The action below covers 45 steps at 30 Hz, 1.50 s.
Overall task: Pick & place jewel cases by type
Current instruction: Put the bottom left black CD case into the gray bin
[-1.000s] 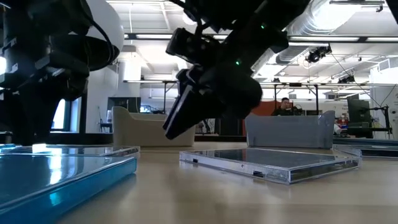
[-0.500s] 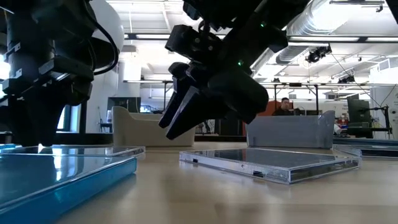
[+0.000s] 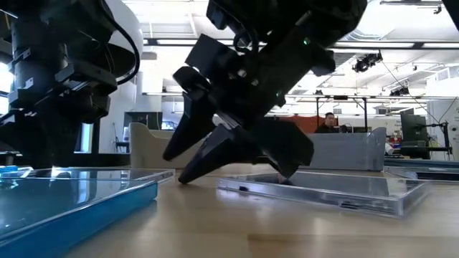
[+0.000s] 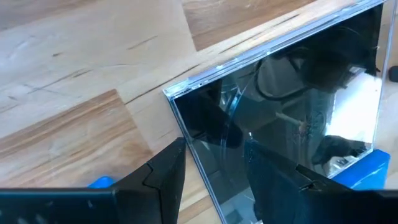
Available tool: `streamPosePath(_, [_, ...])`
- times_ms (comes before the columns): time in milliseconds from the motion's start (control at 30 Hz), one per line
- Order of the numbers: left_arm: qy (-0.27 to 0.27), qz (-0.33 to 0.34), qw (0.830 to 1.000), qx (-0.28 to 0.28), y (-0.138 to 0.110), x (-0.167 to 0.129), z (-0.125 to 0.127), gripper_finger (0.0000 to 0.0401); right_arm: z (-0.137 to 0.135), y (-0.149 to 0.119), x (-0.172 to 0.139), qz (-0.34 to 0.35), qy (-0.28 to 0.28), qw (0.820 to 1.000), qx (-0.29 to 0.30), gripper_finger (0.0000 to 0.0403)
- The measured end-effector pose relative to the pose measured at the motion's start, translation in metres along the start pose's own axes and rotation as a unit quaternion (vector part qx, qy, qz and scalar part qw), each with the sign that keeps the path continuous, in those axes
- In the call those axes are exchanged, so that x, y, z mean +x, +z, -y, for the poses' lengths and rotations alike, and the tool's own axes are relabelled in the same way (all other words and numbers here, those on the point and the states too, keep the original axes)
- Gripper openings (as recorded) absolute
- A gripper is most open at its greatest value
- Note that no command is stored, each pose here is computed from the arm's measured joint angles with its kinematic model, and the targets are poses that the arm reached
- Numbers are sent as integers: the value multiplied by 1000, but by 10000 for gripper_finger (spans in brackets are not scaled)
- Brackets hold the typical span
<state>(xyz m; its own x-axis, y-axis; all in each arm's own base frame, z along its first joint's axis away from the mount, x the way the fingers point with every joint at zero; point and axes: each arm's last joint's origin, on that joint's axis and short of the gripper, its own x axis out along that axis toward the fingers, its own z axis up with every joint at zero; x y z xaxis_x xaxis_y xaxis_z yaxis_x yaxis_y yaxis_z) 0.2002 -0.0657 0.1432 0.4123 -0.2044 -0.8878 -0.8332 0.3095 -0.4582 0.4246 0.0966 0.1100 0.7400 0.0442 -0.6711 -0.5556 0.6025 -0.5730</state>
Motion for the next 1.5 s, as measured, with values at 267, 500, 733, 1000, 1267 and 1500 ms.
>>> streamPosePath(267, [-46, 10, 999, 4, 1, 2, 9, 159, 3, -2, 0, 2, -2, 1000, -3, 188])
streamPosePath(500, [-31, 3, 1000, 4, 2, 15, 10, 159, 0, 1, -1, 22, 16, 999, -24, 188])
streamPosePath(733, [-19, -8, 1000, 8, 1, 21, 9, 159, -6, 11, -3, -15, -44, 998, -52, 188])
streamPosePath(1000, [-22, -8, 1000, 8, 1, 20, 8, 159, -1, 1, -12, -114, -108, 982, 102, 188])
streamPosePath(1267, [-21, 1, 1000, 8, 2, 20, 8, 159, 5, -2, -28, -143, -95, 976, 131, 188])
streamPosePath(1500, [-22, -1, 998, 54, 1, 19, 8, 159, 26, -3, -45, -67, 11, 984, 165, 188])
